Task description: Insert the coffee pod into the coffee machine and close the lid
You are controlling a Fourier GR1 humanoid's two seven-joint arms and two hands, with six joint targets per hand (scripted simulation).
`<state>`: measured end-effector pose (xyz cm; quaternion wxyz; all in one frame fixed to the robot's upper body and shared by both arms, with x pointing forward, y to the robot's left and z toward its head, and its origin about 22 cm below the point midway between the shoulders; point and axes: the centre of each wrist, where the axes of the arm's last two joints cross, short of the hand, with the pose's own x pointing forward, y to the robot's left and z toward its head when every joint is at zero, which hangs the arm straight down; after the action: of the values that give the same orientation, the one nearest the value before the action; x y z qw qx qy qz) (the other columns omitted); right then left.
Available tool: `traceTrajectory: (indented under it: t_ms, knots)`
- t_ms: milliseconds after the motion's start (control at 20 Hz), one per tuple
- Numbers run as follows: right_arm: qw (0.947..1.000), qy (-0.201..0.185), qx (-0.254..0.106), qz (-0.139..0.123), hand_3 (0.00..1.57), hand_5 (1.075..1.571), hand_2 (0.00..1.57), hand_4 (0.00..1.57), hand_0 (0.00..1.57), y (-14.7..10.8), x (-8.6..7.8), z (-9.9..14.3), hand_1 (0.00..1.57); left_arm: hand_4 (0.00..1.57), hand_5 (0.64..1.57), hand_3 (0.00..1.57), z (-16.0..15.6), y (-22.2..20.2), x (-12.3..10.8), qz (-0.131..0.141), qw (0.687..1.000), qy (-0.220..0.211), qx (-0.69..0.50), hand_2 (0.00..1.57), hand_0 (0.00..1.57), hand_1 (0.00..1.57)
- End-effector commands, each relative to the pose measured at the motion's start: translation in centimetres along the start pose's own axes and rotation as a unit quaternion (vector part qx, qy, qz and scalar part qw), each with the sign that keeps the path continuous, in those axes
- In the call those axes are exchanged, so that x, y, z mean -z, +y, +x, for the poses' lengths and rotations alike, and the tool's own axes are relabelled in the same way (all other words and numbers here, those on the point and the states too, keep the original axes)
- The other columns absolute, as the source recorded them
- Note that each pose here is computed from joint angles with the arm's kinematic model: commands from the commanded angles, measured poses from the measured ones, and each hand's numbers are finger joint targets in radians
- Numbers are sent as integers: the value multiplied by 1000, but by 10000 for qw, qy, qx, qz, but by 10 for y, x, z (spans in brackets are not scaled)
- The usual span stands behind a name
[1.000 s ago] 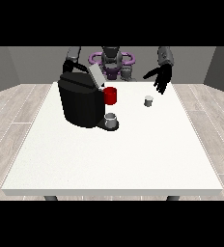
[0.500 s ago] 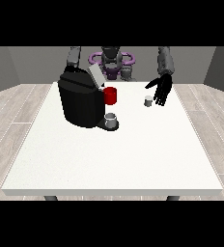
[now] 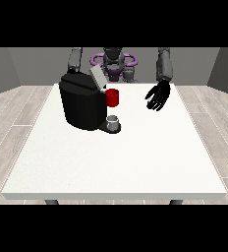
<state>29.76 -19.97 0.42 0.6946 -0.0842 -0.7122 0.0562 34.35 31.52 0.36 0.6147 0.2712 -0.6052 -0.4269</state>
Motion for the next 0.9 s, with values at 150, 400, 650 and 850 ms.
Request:
traceTrajectory:
  t_ms: [150, 400, 650, 850]
  knots:
    - [9996, -109, 224, 150, 0, 1571, 0, 0, 0, -15, -1, -21, 0, 368, 1571, 799, 2, 0, 7, -48, 9950, -28, 993, 956, 817, 817]
    - [9997, 137, 154, 87, 0, 1571, 0, 0, 0, -8, 11, -8, 0, 284, 1571, 820, -1, -4, 12, -879, 9866, 207, 1356, 1003, 877, 877]
    - [9991, 398, 121, -99, 0, 1571, 0, 0, 0, -15, 6, -24, 0, 400, 1571, 856, -7, -23, 11, -1160, 9821, 318, 1450, 978, 760, 760]
    - [9969, 667, -402, -147, 0, 1571, 0, 0, 0, 4, -13, -38, 0, 395, 1571, 1006, -15, -31, 6, -1153, 9839, 182, 1356, 1121, 1036, 1036]
